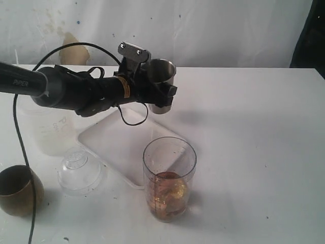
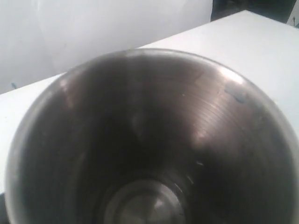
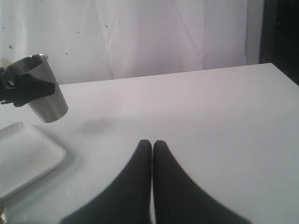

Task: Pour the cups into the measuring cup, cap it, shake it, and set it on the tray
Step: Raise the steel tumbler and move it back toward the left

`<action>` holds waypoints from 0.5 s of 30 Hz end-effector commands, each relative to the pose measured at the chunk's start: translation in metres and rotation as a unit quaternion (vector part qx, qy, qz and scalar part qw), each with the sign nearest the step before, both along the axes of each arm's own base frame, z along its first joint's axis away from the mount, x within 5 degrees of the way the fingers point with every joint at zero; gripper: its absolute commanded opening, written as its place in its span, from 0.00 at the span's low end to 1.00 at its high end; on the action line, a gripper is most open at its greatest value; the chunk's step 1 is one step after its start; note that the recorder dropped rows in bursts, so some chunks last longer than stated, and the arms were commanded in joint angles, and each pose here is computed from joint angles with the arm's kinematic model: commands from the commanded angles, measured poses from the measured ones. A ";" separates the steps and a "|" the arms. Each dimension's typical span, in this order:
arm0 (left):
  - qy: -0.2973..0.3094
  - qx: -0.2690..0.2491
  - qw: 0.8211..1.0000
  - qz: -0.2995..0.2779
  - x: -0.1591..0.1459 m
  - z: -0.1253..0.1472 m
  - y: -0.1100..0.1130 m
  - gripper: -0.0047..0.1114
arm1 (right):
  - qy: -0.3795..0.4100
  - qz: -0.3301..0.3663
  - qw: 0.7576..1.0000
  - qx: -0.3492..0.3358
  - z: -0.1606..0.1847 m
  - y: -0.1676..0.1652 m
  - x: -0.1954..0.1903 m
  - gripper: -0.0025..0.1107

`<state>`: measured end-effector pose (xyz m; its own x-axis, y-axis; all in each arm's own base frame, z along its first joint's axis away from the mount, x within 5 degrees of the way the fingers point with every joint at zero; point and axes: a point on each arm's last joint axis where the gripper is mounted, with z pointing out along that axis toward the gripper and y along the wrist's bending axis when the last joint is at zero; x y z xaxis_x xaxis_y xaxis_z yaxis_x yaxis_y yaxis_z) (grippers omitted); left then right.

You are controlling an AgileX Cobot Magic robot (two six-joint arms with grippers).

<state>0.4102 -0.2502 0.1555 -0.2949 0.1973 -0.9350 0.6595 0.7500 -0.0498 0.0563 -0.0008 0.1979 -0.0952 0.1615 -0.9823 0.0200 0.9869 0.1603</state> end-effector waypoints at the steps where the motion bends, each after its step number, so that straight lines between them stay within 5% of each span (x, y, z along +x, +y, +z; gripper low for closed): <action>1: 0.002 0.003 1.000 -0.003 0.002 -0.005 -0.004 0.04 | -0.003 0.001 1.000 0.000 -0.001 0.000 0.000 0.02; 7: 0.015 0.008 1.000 -0.003 0.002 -0.019 -0.004 0.07 | -0.003 0.001 1.000 -0.001 -0.001 0.000 0.000 0.02; 15: 0.013 0.005 1.000 -0.004 0.002 -0.018 -0.004 0.46 | -0.003 0.001 1.000 -0.001 -0.001 0.000 0.000 0.02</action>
<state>0.4128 -0.2504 0.1285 -0.3479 0.2336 -0.9079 0.6496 0.7584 -0.0538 0.0563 -0.0008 0.1979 -0.0952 0.1615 -0.9823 0.0200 0.9869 0.1603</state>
